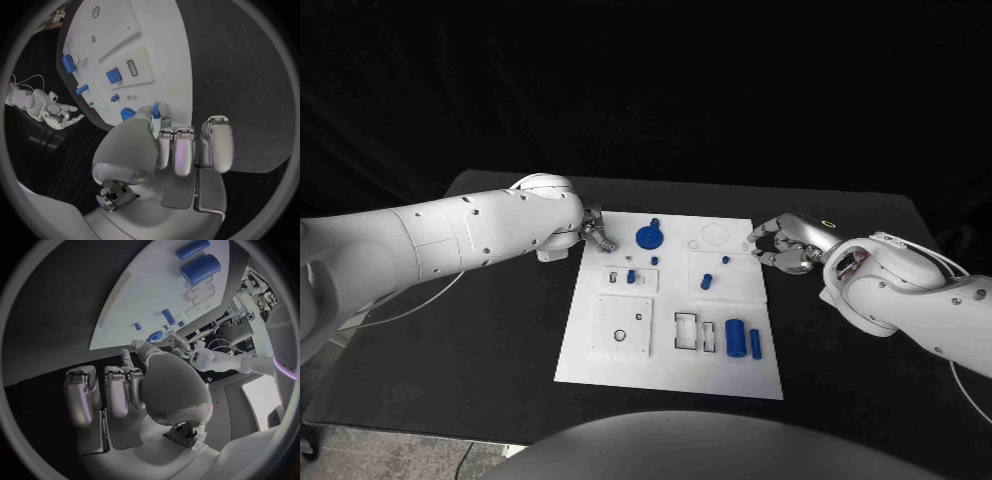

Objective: Assemble the parts on the task board

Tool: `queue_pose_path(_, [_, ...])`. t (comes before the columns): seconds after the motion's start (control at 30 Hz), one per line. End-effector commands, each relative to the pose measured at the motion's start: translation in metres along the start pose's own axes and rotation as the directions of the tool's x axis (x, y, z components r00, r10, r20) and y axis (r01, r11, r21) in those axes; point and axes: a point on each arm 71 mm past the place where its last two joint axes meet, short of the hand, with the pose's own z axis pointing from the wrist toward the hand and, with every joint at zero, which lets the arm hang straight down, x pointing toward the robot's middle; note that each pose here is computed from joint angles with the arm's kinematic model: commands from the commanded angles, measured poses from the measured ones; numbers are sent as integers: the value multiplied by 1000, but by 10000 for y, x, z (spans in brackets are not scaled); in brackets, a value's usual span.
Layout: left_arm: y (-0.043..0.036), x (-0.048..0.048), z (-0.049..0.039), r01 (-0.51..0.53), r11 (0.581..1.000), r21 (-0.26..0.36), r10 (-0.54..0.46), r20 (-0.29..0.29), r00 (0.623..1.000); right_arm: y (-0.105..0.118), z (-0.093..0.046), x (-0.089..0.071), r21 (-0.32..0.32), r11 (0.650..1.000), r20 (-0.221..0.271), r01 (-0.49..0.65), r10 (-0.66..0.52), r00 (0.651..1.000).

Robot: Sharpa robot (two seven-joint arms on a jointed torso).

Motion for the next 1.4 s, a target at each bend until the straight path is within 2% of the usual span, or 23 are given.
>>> queue_pose_path(0.03, [-29, 12, 0, 15, 999, 35, -15, -8, 1000, -9, -3, 5, 7, 1000, -6, -1, 1, 1000])
queue_pose_path(0.43, [43, 43, -31, 61, 997, 40, -60, -21, 998, -28, -3, 7, 15, 1000, -9, -8, 8, 1000])
queue_pose_path(0.67, [123, 65, -101, 98, 995, 30, -98, 7, 995, -50, -9, 8, 23, 1000, -11, -8, 8, 1000])
queue_pose_path(0.87, [196, 120, -241, 143, 989, 20, -144, 52, 988, -74, -25, 6, 30, 1000, -13, -8, 8, 1000])
queue_pose_path(1.03, [209, 198, -394, 189, 981, 41, -192, 93, 977, -93, -39, 7, 36, 999, -16, -9, 10, 1000])
queue_pose_path(1.23, [156, 339, -547, 217, 971, 102, -228, 122, 966, -111, -48, 12, 41, 999, -18, -11, 11, 1000])
queue_pose_path(1.4, [92, 498, -610, 194, 972, 135, -210, 118, 971, -134, -56, 19, 45, 999, -19, -14, 14, 1000])
